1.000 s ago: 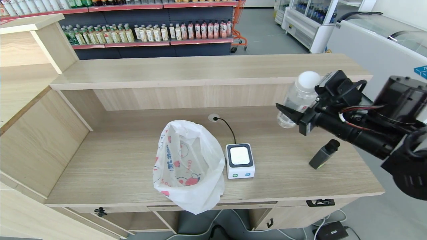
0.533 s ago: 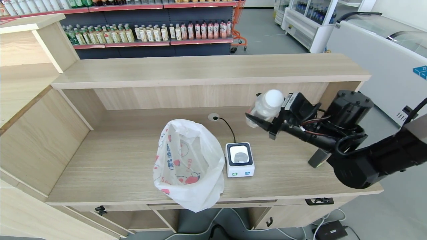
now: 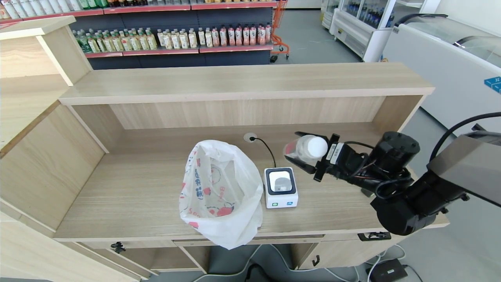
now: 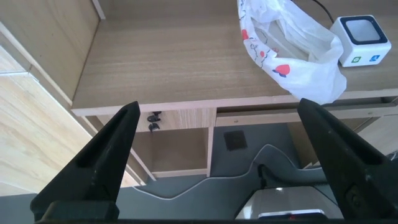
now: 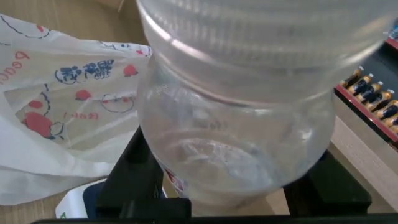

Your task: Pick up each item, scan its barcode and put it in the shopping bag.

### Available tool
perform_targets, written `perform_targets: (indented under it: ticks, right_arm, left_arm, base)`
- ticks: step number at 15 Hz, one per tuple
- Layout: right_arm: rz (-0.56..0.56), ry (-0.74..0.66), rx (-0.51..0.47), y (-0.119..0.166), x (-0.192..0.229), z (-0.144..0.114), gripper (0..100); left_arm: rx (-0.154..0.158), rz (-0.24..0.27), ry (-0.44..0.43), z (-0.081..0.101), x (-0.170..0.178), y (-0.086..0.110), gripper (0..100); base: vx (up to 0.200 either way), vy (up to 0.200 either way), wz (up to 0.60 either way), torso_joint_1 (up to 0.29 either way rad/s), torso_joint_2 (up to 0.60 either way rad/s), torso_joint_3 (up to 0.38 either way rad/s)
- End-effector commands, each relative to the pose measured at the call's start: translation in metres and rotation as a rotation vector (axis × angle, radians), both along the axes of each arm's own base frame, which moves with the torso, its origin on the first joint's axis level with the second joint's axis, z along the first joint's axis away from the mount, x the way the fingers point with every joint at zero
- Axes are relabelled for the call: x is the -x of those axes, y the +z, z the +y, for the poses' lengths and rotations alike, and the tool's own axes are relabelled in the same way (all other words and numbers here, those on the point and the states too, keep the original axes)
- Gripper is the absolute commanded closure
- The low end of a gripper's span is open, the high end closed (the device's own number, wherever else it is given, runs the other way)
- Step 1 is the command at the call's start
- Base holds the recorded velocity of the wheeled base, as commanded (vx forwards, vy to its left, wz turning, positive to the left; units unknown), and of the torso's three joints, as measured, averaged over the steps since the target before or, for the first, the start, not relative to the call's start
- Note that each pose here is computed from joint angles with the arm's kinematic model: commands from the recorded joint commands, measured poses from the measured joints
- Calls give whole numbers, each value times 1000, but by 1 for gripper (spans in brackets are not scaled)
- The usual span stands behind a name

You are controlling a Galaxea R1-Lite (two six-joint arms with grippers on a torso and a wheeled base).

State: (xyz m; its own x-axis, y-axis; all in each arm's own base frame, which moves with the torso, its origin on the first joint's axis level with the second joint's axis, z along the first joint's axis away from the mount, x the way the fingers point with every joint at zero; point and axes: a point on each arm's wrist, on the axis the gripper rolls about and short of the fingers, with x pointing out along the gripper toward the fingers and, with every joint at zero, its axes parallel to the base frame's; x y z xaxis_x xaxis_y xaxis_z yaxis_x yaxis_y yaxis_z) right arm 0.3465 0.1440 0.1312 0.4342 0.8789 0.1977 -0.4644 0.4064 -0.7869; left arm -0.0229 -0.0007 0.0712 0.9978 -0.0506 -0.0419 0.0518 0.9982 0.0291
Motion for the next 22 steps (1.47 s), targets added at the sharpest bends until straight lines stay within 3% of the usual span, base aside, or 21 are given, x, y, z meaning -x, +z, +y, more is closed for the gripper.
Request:
perform_targets:
  ticks: [1,7,12,22]
  right_arm:
    - [17,15,26,-15,-7,-3,100]
    - [27,101,79,-46,-21,2,100]
    - [-88,160,119,-51,-35,3,100]
    - [-188,233,153,-61,-52,4,100]
  left_arm:
    - [0,0,0,0,0,0,0]
    - [0,0,0,0,0,0,0]
    - [0,0,0,0,0,0,0]
    - [0,0,0,0,0,0,0]
  base:
    - [0,0,0,0,0,0]
    - [0,0,0,0,0,0]
    - [0,0,0,0,0,0]
    - [0,0,0,0,0,0]
